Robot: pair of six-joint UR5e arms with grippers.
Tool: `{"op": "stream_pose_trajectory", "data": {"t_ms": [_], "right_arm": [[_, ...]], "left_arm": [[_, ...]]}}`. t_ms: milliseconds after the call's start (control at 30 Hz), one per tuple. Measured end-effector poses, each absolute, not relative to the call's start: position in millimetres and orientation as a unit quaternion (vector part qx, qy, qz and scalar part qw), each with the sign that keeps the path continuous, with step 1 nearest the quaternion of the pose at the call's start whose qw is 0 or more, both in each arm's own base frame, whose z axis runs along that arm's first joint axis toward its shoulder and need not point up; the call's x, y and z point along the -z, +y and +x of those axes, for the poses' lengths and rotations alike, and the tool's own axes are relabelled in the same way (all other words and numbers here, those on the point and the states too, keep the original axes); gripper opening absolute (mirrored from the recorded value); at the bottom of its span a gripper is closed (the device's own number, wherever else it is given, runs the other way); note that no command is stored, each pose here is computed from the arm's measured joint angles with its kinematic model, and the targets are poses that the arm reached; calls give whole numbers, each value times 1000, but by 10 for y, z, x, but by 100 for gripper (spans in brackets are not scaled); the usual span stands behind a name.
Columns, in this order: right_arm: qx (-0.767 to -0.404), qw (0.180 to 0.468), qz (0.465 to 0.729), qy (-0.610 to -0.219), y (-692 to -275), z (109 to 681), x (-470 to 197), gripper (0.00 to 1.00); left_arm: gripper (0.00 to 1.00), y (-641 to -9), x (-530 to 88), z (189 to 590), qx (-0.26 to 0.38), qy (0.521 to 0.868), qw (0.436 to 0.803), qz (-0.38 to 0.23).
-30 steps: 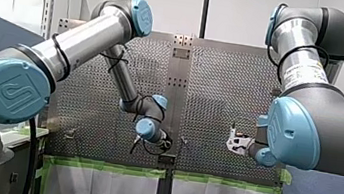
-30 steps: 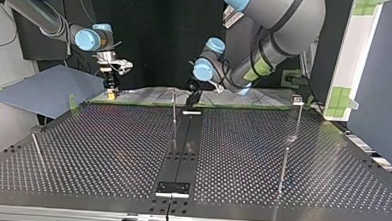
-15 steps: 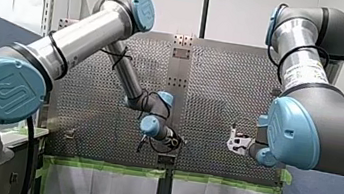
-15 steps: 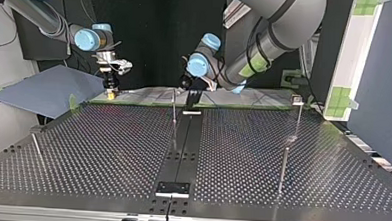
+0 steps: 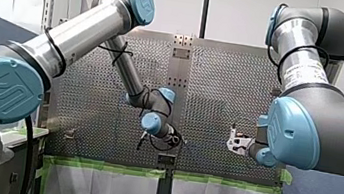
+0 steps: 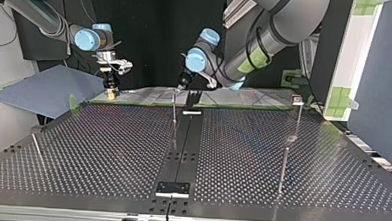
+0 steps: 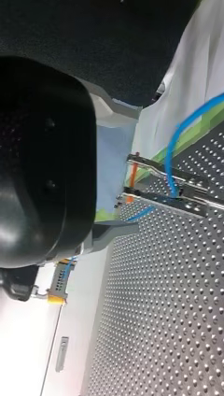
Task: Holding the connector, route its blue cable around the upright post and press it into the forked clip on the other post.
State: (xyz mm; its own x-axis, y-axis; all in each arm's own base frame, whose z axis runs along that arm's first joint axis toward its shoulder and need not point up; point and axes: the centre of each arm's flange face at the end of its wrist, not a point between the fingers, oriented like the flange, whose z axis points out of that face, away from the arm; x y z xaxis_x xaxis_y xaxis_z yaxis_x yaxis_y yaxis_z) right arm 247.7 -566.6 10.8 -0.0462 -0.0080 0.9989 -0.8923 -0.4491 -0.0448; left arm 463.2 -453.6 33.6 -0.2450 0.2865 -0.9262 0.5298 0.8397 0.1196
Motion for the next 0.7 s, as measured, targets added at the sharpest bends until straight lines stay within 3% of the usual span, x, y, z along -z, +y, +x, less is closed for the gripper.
{"op": "stream_pose_trajectory", "data": {"t_ms": [700], "right_arm": [[-613,356,590,-386,-5662,2467,-100,0]], "left_arm": [[100,-4637,-341,4535,117,782,557,255]]}}
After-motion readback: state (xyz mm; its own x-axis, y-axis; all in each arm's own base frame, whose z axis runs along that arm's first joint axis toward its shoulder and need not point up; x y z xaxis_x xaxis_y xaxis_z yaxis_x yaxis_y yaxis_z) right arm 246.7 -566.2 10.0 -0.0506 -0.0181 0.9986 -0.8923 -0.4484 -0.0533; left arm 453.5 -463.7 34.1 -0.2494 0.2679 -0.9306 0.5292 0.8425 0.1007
